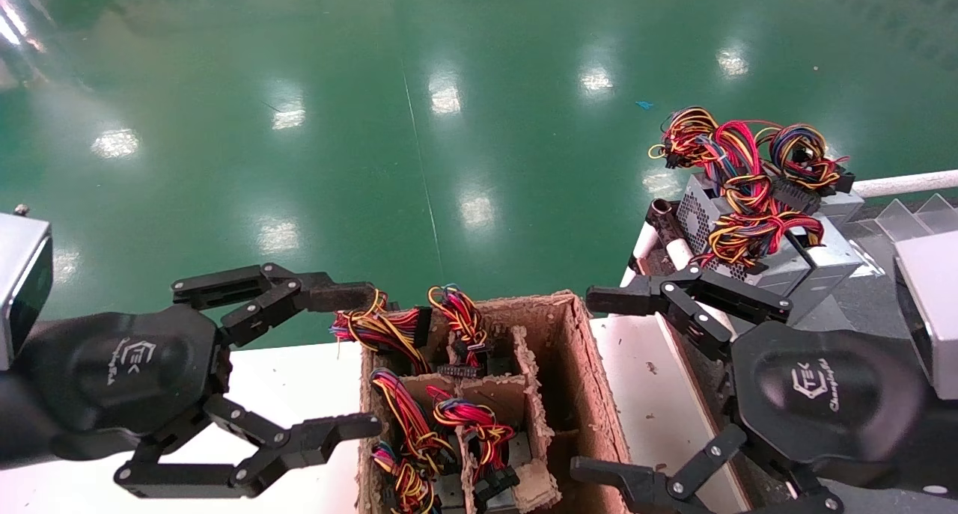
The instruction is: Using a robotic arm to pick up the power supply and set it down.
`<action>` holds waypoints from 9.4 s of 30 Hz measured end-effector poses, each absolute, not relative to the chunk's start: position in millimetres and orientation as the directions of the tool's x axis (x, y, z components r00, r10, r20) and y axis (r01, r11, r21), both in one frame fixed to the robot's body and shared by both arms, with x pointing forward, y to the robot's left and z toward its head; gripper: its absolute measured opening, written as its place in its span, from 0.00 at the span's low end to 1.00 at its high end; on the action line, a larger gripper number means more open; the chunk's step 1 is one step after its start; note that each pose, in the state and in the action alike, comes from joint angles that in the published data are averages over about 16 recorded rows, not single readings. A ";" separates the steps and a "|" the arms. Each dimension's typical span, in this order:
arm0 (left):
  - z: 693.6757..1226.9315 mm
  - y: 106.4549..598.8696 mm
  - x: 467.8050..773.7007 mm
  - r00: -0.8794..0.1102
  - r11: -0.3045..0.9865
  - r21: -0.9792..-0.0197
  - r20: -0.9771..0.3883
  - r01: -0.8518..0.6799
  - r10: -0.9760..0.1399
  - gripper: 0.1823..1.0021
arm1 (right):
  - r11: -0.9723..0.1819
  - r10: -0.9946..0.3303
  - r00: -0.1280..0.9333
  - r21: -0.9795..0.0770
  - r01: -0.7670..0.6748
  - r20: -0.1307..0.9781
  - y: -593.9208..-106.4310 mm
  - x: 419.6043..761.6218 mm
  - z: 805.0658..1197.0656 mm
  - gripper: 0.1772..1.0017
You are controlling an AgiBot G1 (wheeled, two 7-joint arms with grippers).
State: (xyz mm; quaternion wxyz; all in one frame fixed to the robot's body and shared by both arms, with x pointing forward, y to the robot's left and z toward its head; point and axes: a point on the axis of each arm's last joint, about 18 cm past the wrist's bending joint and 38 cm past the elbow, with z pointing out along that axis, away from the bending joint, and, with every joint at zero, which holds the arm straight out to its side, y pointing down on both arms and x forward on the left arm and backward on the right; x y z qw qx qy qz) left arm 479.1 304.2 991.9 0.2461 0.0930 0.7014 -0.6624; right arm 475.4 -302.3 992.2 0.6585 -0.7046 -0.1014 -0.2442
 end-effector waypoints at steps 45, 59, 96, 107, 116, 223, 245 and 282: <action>991.9 304.2 479.1 -0.862 0.105 -0.884 -0.468 0.456 -0.196 0.02 | -0.351 -0.283 0.890 -0.902 0.250 0.357 -246.9 589.5 895.7 0.95; 991.9 304.2 479.1 -0.862 0.105 -0.884 -0.468 0.456 -0.196 0.17 | -0.397 -0.265 0.883 -0.879 0.265 0.386 -221.8 608.7 884.2 0.71; 991.9 304.2 479.1 -0.862 0.105 -0.884 -0.468 0.456 -0.196 0.97 | -0.291 -0.327 0.783 -0.845 0.449 0.529 -254.5 563.2 973.9 0.08; 991.9 304.2 479.1 -0.862 0.105 -0.884 -0.468 0.456 -0.196 1.00 | -0.216 -0.442 0.613 -0.740 0.637 0.655 -318.4 500.5 1072.9 0.08; 991.9 304.2 479.1 -0.862 0.105 -0.884 -0.468 0.456 -0.196 1.00 | -0.357 -0.548 0.336 -0.577 0.734 0.766 -387.7 444.4 1143.5 0.08; 991.9 304.2 479.1 -0.862 0.105 -0.884 -0.468 0.456 -0.196 1.00 | -0.645 -0.696 0.205 -0.725 0.241 0.688 -518.7 569.3 1097.5 0.07; 991.9 304.2 479.1 -0.862 0.105 -0.884 -0.468 0.456 -0.196 1.00 | -0.568 -0.714 0.289 -0.768 0.295 0.638 -513.3 577.9 1099.2 0.18; 991.9 304.3 479.2 -0.862 0.105 -0.884 -0.468 0.456 -0.196 1.00 | -0.349 -0.535 0.592 -0.795 0.496 0.603 -402.9 550.6 1060.7 0.96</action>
